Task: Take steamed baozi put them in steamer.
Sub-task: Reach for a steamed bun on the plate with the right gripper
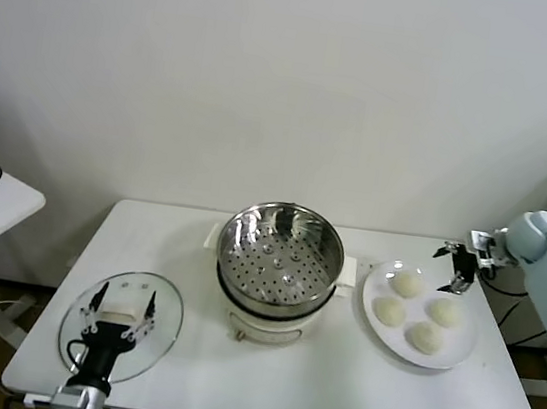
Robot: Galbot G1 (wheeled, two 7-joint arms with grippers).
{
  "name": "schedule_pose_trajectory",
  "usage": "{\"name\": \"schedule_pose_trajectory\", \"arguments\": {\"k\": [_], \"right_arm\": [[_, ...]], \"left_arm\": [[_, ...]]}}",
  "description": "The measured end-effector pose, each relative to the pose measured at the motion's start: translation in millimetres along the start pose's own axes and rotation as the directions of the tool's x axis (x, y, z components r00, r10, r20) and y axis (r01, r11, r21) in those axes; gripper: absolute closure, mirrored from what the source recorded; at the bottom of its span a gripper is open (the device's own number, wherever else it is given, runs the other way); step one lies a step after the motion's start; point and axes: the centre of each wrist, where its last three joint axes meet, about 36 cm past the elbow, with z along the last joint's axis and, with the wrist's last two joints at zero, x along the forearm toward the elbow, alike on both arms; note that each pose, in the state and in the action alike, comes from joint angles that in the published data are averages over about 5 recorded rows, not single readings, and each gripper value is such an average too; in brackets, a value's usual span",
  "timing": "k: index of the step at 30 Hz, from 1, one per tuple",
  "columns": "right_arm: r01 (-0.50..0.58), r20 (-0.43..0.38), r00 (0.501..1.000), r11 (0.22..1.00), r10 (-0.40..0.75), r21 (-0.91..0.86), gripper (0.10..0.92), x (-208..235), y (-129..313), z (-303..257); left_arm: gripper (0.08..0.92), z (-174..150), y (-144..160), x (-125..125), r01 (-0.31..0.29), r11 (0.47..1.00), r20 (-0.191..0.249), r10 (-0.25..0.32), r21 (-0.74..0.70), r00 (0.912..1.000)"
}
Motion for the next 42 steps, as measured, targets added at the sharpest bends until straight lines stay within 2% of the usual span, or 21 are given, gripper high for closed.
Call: {"name": "schedule_pose_trajectory", "arguments": {"k": [8,22,36,42], "right_arm": [[0.032,-0.032,0.999,0.999,-0.031,0.024,0.2,-32.0,-12.3,-20.7],[0.024,-0.037,0.999,0.999,-0.023,0.036,0.2,-69.8,-14.4,-42.8],[0.03,-0.049,0.998,0.999,-0.029,0.027,0.201,-80.1,-11.8,-43.9],[0.029,-0.044,0.999,0.999,-0.028,0.022,0.251,-81.3,-11.5,-44.0]], "left_arm": [[0.177,2.7,5.7,-1.4,0.008,1.0,-0.01,-0.008,-0.006,0.9999],[0.177,8.7,9.0,-1.0,0.014,1.0,-0.026,-0.015,-0.009,0.9995],[0.177,10.2,8.9,1.5,0.016,1.0,-0.033,-0.016,-0.009,0.9993],[0.177,10.6,8.4,2.1,0.017,1.0,-0.034,-0.017,-0.007,0.9993]]}}
